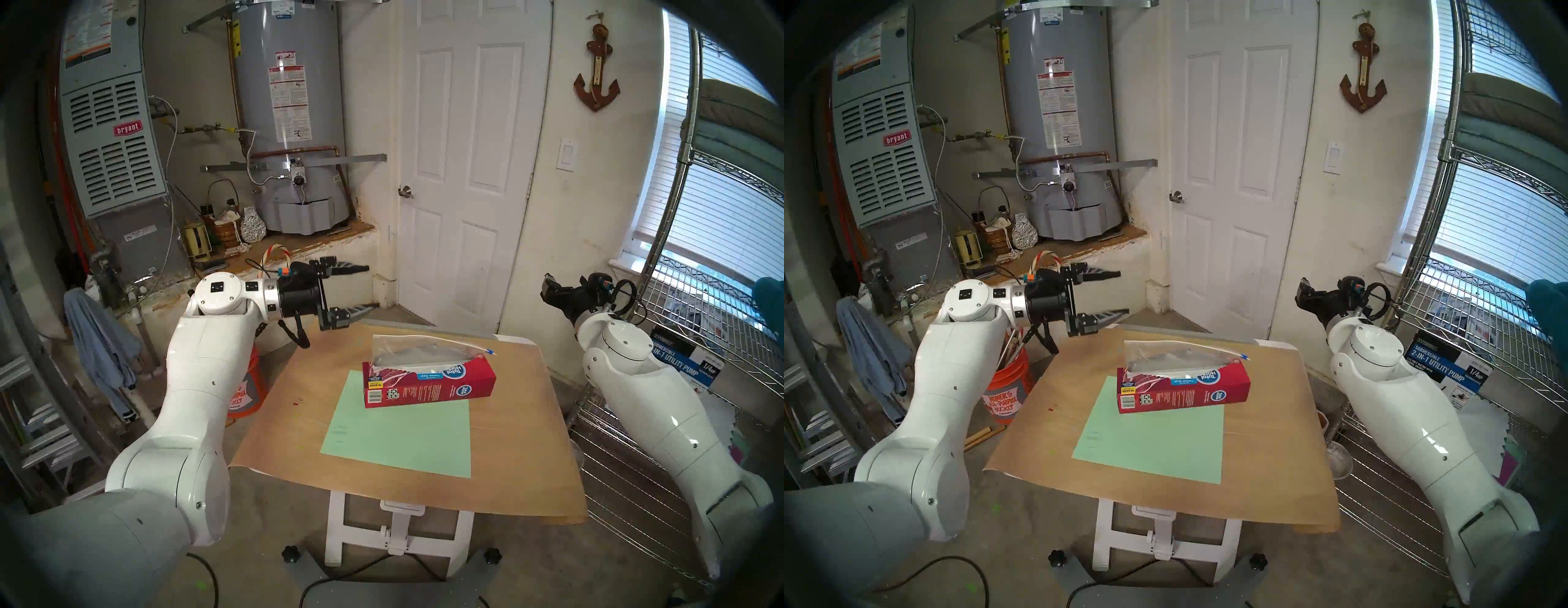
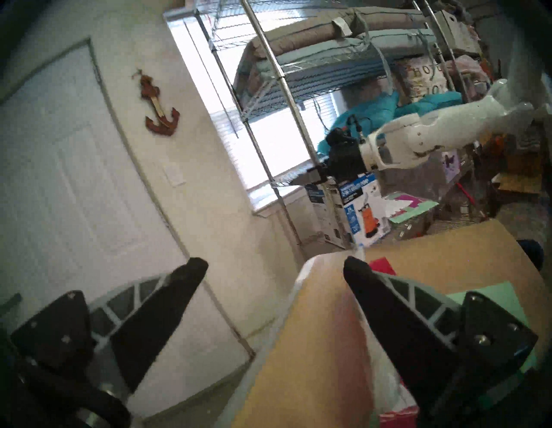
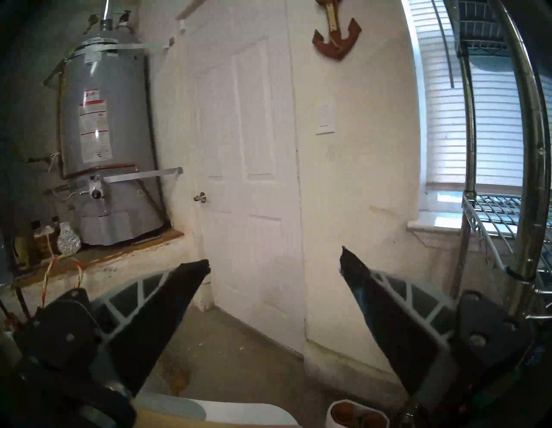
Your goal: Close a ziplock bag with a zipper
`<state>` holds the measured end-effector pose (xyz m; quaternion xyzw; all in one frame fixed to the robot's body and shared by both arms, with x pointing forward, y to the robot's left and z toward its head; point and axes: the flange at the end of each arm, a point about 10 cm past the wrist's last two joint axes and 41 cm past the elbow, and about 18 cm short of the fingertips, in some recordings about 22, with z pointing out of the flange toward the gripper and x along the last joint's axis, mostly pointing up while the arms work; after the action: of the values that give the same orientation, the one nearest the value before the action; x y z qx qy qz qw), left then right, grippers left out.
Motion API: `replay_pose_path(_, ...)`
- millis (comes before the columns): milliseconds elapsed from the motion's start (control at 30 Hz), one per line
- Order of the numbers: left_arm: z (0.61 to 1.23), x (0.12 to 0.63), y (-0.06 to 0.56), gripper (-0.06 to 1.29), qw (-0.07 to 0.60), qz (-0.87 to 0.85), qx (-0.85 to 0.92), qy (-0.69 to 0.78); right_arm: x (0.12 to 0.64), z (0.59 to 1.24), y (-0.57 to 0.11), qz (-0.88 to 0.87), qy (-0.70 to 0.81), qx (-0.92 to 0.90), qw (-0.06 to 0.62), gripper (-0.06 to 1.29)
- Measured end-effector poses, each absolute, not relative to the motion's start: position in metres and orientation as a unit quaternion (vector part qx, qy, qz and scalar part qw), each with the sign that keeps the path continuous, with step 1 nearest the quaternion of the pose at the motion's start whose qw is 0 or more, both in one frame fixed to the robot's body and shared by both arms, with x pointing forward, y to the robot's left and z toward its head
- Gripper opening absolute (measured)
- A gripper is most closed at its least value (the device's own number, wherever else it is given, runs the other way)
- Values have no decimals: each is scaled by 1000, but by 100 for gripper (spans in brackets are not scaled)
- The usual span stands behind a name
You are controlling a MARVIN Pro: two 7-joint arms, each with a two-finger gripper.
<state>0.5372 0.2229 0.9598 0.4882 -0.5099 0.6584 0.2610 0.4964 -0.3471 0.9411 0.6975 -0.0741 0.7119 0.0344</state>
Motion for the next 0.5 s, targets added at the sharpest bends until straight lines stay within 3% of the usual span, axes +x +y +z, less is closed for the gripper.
replay_pose_path(500,954,581,204,127,215,662,587,-412,505,974,-328,730,-122,672,23,123)
